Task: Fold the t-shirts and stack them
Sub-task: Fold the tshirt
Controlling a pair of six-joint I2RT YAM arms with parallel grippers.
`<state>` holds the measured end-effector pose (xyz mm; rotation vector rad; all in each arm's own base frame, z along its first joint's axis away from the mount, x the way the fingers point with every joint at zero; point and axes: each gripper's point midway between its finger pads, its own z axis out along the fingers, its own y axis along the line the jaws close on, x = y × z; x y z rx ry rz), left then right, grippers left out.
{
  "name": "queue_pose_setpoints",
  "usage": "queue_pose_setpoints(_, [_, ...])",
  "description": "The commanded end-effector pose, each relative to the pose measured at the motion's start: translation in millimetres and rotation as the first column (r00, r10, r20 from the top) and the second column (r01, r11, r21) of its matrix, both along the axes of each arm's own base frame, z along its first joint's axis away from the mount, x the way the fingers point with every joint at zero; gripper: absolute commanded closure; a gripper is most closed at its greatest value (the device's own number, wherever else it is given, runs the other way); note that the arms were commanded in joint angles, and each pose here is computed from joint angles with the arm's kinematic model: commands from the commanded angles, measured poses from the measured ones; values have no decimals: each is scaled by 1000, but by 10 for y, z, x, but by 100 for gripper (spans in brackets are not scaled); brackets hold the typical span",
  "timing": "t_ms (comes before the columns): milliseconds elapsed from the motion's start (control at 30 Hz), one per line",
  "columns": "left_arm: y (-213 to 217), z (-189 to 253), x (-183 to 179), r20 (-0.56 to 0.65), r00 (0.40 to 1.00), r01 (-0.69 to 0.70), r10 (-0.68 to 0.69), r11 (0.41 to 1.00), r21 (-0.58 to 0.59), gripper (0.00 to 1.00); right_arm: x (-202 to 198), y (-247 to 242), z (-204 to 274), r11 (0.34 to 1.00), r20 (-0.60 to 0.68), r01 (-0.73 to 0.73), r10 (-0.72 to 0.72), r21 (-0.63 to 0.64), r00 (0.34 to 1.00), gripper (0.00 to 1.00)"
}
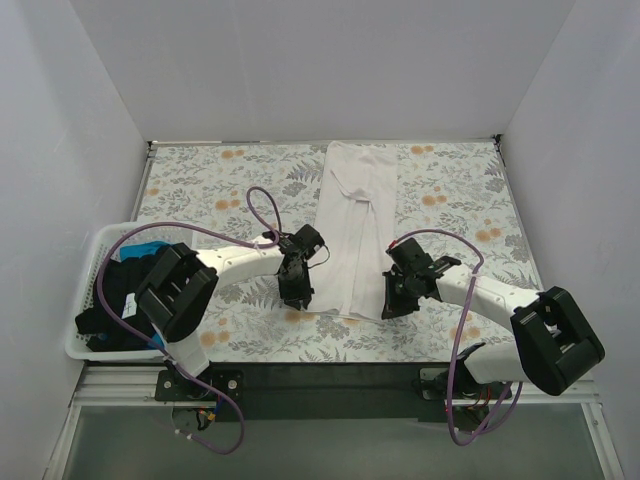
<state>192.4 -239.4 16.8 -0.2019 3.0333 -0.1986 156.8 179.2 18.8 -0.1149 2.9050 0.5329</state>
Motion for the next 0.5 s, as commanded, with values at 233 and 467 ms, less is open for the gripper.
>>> queue_pose_setpoints(233, [330, 198, -514, -32, 999, -7, 7, 1000, -3, 100, -384, 102, 294, 983, -93, -148, 159, 109, 983, 99])
queue_pose_setpoints(467, [143, 618, -314, 65, 997, -23, 31, 992, -121, 100, -63, 88, 667, 985, 21, -158, 157, 74, 987, 99])
